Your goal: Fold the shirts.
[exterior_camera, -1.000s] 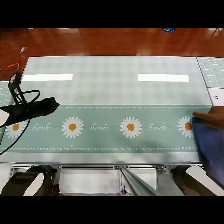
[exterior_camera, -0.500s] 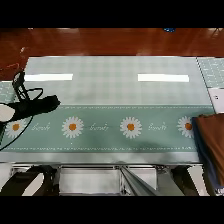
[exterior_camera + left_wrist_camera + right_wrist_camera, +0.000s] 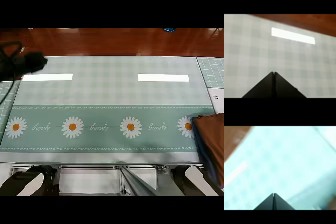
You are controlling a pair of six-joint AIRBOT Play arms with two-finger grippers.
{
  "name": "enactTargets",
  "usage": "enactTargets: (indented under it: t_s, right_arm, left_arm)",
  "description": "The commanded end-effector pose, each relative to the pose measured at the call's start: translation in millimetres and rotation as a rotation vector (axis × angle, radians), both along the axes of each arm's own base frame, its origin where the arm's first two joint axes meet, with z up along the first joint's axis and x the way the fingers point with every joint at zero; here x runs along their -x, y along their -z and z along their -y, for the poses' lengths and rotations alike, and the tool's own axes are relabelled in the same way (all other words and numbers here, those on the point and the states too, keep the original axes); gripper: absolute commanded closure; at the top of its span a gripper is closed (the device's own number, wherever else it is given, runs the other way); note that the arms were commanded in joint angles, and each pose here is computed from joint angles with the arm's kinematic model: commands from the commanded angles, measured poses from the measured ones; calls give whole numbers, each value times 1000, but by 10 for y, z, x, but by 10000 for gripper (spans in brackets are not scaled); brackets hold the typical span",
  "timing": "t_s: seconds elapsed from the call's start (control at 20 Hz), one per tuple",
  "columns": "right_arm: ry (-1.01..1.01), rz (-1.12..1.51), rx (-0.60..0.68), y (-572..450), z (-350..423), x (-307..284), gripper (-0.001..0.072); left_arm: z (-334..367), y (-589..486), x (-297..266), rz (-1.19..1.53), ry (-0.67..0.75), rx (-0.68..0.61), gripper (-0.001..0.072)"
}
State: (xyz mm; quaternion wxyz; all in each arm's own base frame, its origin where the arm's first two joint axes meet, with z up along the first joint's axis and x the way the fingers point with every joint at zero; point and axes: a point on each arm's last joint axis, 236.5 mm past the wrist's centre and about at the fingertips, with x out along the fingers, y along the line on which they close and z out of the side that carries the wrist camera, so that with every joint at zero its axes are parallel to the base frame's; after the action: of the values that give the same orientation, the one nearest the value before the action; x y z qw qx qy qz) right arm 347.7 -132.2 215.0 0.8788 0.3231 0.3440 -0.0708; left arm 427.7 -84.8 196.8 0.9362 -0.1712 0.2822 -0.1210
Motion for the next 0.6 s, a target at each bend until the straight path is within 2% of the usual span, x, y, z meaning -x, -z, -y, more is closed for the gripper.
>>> enactTargets:
  t_s: [0.0, 0.1, 0.25, 0.4, 0.55]
  right_arm:
    - [-402, 130, 144, -220, -1448, -932, 687]
    - [-568, -1, 269, 313, -2101, -1076, 687]
    - [-599, -352, 459, 1366, -2211, -1023, 687]
    - [-588, -622, 433, 2167, -2112, -732, 687]
    - [-587, -701, 417, 2452, -2082, -549, 687]
  left_arm:
    - [379, -561, -83, 83, 124, -103, 688]
    - [610, -161, -143, -22, 171, -197, 688]
    - [555, 909, -92, -357, 193, -321, 687]
    - [402, 1662, 119, -646, 211, -359, 687]
    - [368, 1845, 177, -728, 183, -343, 687]
